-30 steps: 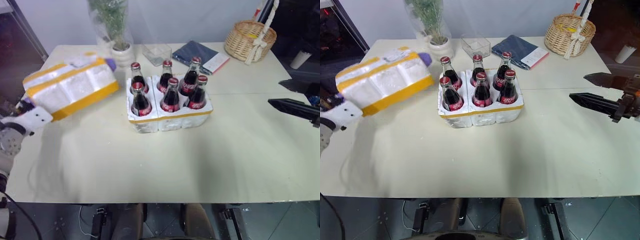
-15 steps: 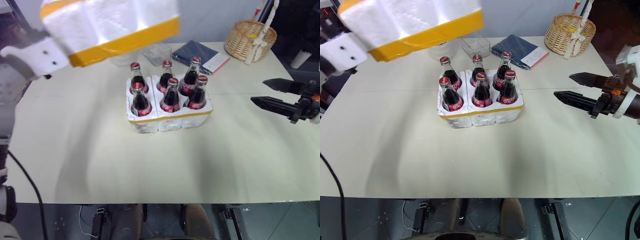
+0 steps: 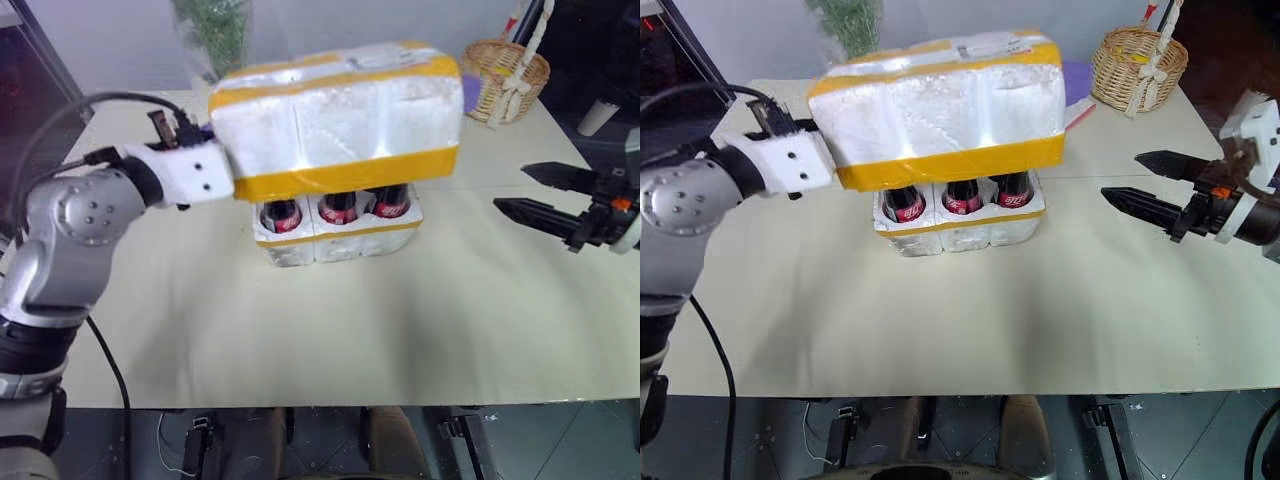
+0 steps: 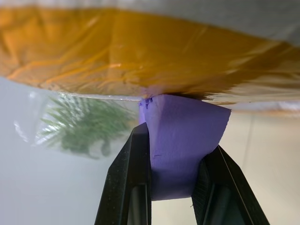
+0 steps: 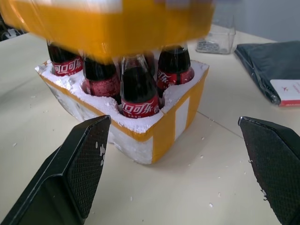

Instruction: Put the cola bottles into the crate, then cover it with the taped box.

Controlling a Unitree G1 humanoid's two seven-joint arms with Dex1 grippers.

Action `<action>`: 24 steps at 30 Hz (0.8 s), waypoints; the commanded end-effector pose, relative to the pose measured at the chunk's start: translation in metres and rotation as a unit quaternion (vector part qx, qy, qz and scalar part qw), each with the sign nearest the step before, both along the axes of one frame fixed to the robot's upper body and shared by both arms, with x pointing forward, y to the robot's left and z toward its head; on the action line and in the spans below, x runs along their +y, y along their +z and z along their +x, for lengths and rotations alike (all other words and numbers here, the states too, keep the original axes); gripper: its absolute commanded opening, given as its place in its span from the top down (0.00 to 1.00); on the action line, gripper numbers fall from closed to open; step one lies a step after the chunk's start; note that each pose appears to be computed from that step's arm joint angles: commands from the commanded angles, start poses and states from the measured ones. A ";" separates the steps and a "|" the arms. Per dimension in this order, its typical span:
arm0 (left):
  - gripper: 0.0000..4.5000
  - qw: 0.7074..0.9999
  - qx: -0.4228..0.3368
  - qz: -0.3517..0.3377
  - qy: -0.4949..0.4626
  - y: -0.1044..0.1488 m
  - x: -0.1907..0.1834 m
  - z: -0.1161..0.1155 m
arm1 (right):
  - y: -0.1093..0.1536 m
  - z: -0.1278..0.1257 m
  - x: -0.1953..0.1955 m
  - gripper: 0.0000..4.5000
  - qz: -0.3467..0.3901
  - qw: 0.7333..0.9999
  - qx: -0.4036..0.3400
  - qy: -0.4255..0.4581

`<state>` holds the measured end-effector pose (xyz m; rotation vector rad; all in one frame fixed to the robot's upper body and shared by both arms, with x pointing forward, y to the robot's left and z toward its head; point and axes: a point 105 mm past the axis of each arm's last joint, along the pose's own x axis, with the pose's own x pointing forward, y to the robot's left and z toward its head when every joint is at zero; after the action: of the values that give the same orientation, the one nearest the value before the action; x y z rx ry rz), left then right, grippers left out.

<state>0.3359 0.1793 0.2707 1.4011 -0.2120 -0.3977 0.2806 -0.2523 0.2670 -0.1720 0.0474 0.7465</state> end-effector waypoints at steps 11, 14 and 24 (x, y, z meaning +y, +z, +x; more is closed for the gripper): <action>0.01 0.999 -0.035 0.009 -0.040 -0.013 0.000 -0.024 | 0.012 -0.002 -0.002 0.00 0.012 1.000 -0.028 0.004; 0.01 0.994 0.027 -0.071 -0.076 -0.021 0.007 -0.040 | 0.010 -0.003 -0.005 0.00 0.009 1.000 -0.025 0.003; 0.01 0.764 0.445 -0.442 -0.150 -0.004 0.062 -0.095 | 0.006 -0.009 -0.013 0.00 -0.024 0.999 -0.002 0.038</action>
<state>0.2490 0.2384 0.2513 0.2114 0.1871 -0.9708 0.2761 -0.2664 0.2618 -0.1786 0.0837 0.7931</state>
